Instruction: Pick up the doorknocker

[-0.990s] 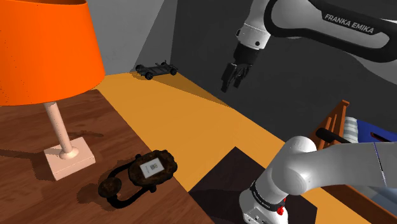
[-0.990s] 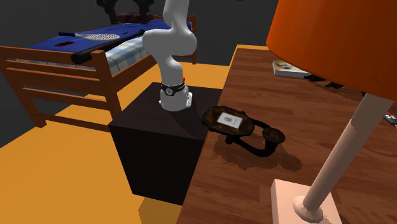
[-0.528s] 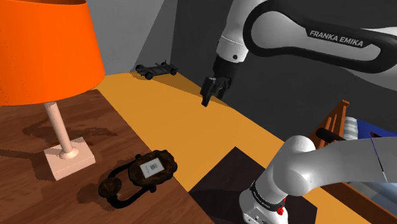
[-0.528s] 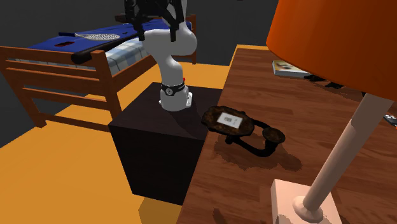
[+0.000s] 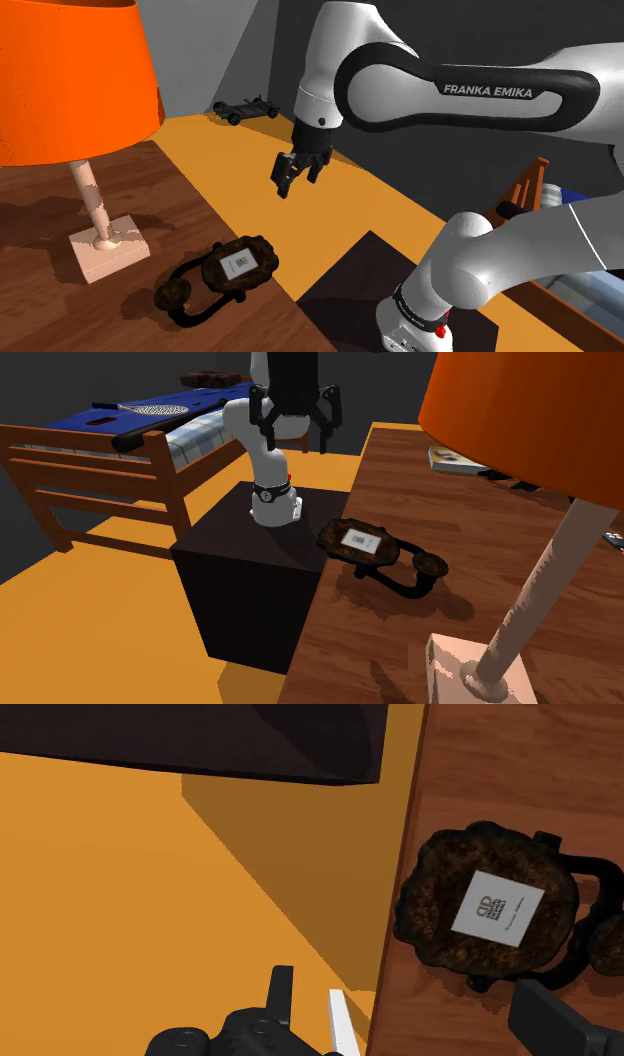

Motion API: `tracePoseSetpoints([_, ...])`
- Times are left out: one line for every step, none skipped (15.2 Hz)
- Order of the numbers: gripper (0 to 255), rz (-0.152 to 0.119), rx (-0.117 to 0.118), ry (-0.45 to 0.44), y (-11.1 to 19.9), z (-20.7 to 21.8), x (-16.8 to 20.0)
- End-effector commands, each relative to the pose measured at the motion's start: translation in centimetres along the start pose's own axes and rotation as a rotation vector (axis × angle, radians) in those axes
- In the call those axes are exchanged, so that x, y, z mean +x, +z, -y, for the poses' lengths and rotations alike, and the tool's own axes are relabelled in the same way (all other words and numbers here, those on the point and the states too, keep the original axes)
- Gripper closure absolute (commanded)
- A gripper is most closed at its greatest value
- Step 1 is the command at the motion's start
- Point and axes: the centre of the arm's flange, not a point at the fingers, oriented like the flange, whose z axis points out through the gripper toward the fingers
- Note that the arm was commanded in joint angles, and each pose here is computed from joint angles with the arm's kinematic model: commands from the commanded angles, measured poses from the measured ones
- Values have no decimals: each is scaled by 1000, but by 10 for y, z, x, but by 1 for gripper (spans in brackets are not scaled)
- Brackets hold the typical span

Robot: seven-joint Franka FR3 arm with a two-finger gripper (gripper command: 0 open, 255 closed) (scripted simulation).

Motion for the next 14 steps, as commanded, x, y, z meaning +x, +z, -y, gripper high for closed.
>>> tracePoseSetpoints([0,3,-1,-1,11,25,3])
tracePoseSetpoints([0,5,-2,-2,17,37,5])
tracePoseSetpoints([0,6,-3,-3,23,48,6])
tracePoseSetpoints([0,8,-4,-3,30,60,8])
tracePoseSetpoints([0,10,-5,-4,36,72,10])
tracePoseSetpoints([0,12,-7,-5,42,83,11])
tracePoseSetpoints([0,13,-8,-6,48,95,13])
tracePoseSetpoints([0,15,-9,-7,55,107,15])
tracePoseSetpoints([0,17,-10,-7,61,119,16])
tracePoseSetpoints([0,19,-11,-8,68,130,18])
tracePoseSetpoints([0,20,-12,-9,74,142,19])
tracePoseSetpoints([0,22,-13,-10,80,154,21])
tracePoseSetpoints([0,24,-14,-11,87,165,22])
tracePoseSetpoints([0,26,-15,-11,93,177,24])
